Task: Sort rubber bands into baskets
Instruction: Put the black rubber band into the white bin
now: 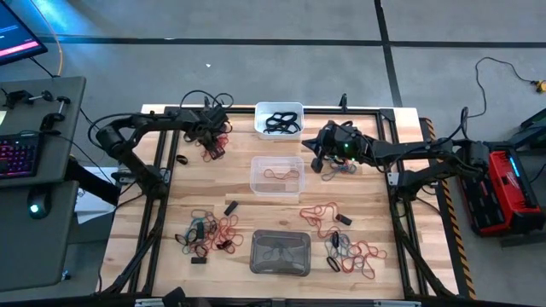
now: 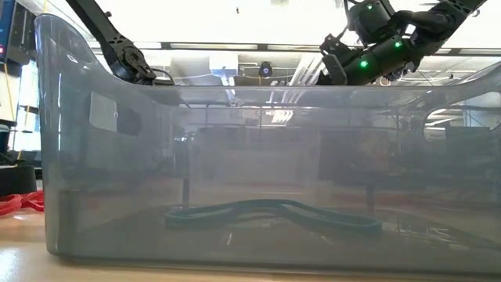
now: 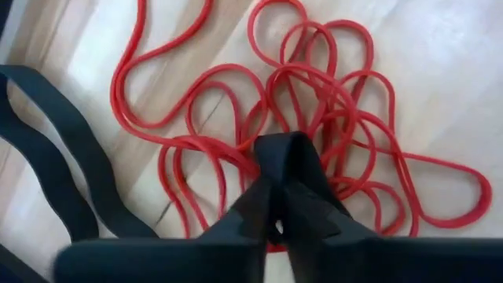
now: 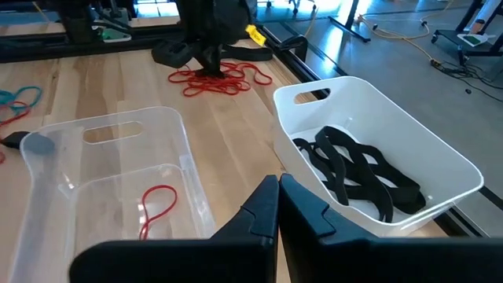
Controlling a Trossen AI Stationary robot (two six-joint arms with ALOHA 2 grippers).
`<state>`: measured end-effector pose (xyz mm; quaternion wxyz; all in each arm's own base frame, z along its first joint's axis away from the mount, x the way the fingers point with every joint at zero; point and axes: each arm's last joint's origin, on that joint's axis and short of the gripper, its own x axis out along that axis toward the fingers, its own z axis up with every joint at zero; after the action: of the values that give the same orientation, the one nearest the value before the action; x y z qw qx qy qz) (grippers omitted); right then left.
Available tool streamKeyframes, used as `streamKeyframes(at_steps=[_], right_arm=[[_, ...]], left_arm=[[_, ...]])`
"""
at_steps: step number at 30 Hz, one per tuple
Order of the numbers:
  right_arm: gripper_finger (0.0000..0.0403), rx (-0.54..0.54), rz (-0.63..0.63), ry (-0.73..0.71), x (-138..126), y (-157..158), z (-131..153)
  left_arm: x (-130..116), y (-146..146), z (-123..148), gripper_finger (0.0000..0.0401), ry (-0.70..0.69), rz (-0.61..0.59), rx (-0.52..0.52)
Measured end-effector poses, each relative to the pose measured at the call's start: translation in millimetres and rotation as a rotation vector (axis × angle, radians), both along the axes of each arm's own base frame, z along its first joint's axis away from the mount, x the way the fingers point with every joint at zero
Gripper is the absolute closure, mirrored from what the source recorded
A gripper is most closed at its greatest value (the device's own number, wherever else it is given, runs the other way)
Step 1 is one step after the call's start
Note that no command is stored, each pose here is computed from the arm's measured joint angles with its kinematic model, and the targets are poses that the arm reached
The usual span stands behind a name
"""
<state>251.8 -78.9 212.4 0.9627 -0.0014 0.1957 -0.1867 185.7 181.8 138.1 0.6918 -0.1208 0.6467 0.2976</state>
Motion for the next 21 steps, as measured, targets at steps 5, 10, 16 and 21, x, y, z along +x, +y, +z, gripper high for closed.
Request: streamKeyframes(at_steps=[5,10,16,21], right_arm=[[0.0403,0.0,0.014,0.0,1,4,0],[0.0403,-0.003,0.011,0.001,1,4,0],[0.0403,-0.002,0.009,0.002,1,4,0],[0.0403,0.009,0.005,-0.001,1,4,0]], left_arm=[[1,-3,8,0.0396,-0.023,-0.004,0.012],[9,-4,34,0.0399,-0.106,-0.016,0.081],[22,-5,72,0.04,-0.241,-0.047,0.137],[35,-7,97,0.04,-0.391,-0.074,0.103]])
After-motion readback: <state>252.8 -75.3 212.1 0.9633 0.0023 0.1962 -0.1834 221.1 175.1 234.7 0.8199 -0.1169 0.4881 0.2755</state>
